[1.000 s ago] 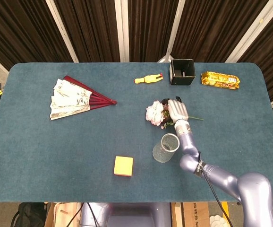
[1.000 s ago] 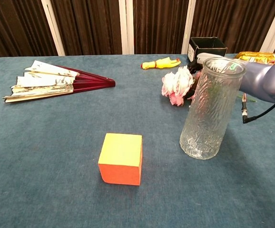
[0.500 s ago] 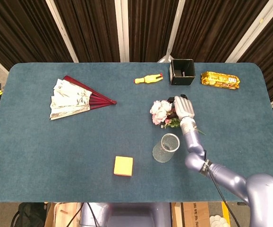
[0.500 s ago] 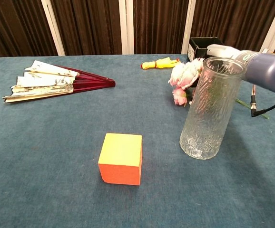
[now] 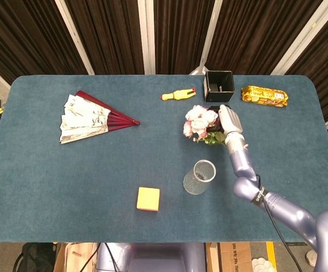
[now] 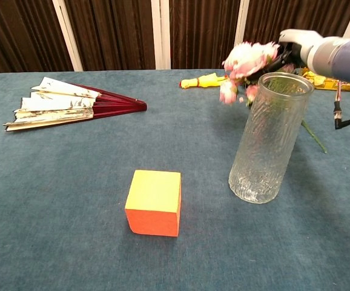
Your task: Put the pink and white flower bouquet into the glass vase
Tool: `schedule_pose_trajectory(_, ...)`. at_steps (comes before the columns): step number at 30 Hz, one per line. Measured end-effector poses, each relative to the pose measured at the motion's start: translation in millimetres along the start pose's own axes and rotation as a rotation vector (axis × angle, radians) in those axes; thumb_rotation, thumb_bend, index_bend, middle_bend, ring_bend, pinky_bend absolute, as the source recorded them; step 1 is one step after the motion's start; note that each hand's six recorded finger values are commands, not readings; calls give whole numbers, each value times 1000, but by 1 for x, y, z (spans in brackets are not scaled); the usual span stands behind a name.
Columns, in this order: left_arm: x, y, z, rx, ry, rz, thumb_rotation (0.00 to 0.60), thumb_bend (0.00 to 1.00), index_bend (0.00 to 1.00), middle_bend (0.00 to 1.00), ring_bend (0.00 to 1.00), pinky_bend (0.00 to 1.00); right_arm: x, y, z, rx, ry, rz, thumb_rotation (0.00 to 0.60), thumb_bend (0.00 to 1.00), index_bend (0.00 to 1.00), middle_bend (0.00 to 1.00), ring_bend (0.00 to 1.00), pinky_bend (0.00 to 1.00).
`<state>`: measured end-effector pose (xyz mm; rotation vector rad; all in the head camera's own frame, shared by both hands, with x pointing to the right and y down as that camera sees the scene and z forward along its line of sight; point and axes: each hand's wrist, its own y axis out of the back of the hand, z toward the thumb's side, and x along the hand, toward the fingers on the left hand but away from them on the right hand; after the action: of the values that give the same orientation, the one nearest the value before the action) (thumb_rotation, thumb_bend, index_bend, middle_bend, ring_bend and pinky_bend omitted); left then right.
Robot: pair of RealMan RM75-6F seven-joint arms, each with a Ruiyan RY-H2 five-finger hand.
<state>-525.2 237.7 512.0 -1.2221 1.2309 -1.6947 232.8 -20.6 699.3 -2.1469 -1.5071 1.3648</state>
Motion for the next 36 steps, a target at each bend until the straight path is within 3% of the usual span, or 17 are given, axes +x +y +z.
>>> schedule_pose_trajectory(7,0,0,-1,-3,2,0,600,249,103,0,0,23,2,32,15,-153,63,-60,600,262,634,510,554,112)
schedule_pose_trajectory(14,0,0,0,-7,-2,-5,600,249,103,0,0,23,11,85,35,-284,156,-193,600,264,635,510,554,112)
schedule_pose_trajectory(28,-1,-1,3,-13,-25,-16,600,249,104,0,0,23,52,144,85,-475,280,-221,600,264,643,510,554,112)
schedule_pose_trajectory(36,0,3,3,-34,-41,1,600,249,105,0,0,23,91,181,124,-643,314,-331,600,265,646,510,554,112)
